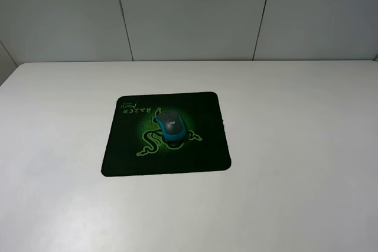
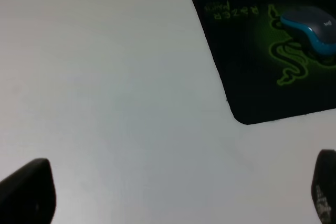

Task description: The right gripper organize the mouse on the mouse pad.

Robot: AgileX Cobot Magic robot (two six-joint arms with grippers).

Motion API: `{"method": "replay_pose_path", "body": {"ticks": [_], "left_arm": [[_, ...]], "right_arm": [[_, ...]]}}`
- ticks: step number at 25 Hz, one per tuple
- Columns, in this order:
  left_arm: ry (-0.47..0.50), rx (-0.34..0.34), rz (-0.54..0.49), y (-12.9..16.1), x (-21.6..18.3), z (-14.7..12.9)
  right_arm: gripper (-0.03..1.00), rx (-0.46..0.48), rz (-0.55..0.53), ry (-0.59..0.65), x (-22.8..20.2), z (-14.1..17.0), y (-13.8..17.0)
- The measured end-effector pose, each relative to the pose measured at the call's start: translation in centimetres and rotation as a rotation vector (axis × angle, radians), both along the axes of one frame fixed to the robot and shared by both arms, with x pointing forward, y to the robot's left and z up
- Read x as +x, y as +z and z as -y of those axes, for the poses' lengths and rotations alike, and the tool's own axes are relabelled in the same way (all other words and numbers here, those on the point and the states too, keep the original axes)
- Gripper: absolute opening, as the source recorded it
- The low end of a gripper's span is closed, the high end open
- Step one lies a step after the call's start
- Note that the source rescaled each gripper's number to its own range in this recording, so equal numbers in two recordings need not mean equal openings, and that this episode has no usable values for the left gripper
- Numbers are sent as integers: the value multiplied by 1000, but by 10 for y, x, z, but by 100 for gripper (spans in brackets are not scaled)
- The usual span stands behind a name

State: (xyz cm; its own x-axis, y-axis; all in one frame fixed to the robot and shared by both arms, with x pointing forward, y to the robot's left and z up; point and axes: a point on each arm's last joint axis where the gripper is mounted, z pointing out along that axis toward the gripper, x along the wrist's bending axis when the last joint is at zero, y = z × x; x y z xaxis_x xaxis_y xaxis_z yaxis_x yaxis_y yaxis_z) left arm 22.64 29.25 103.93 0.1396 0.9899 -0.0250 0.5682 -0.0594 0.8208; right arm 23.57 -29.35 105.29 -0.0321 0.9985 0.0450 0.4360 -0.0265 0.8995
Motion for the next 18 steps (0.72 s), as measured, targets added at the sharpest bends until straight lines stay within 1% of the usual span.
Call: {"method": "replay_pose_path", "body": {"ticks": [18], "left_arm": [[-1, 0, 0, 0, 0, 0]], "right_arm": [[100, 0, 8, -7, -1, 0, 0]]}}
